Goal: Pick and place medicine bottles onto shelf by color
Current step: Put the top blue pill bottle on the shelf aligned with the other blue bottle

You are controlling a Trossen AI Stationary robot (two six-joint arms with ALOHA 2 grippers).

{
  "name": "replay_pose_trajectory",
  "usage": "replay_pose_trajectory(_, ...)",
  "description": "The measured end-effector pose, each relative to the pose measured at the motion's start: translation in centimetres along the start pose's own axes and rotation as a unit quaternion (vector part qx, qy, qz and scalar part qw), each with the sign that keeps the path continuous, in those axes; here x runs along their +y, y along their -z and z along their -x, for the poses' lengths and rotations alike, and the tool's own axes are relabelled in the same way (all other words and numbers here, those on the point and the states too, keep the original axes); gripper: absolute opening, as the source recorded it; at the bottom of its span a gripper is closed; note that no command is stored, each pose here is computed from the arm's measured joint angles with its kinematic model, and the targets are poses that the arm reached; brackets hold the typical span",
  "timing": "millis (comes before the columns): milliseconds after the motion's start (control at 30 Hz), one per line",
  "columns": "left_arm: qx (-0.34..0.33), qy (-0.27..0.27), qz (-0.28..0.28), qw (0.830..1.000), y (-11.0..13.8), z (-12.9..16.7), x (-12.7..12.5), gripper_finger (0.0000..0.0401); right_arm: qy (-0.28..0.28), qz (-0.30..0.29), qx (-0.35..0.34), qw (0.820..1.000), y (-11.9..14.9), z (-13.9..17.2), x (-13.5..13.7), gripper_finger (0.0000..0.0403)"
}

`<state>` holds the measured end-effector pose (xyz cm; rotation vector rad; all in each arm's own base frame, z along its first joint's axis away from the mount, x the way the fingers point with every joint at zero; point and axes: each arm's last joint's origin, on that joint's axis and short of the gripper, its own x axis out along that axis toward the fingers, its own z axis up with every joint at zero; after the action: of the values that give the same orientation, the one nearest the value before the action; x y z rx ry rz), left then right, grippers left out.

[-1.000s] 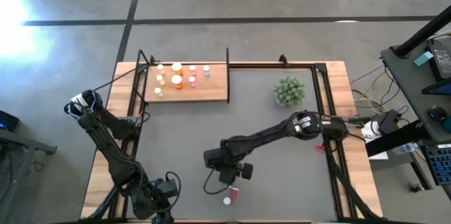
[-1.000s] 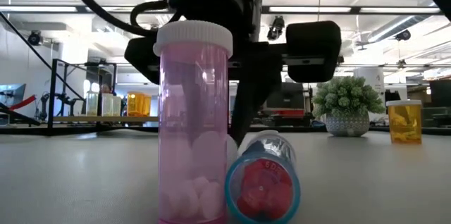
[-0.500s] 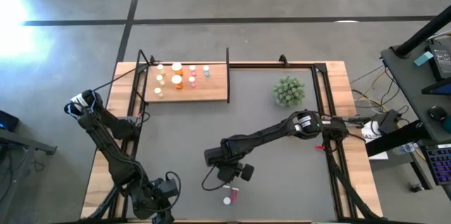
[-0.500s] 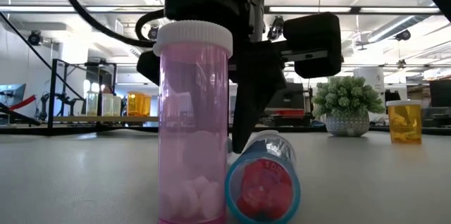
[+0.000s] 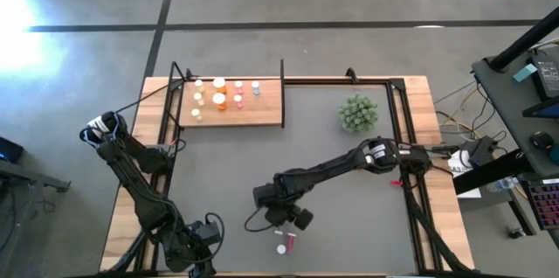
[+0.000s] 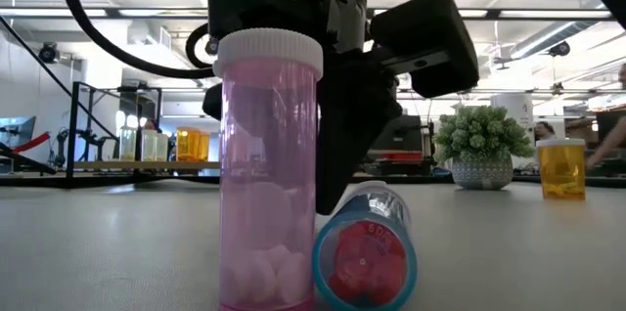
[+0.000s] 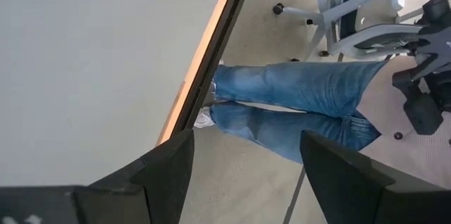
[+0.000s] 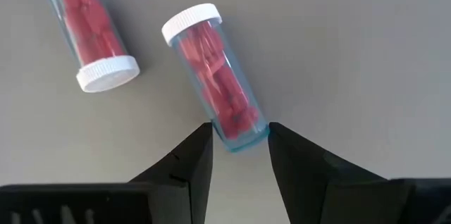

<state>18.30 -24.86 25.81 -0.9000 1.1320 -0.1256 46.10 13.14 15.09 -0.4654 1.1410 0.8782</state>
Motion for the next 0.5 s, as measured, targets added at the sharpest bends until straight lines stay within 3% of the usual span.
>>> replay_pose_trajectory(500,0.000,-0.003,0.000,1.000,0.03,-0.09,0.18,0.0242,0.017,0.096,-0.023,0.995,-1.05,-0.31,0.44,0.0130)
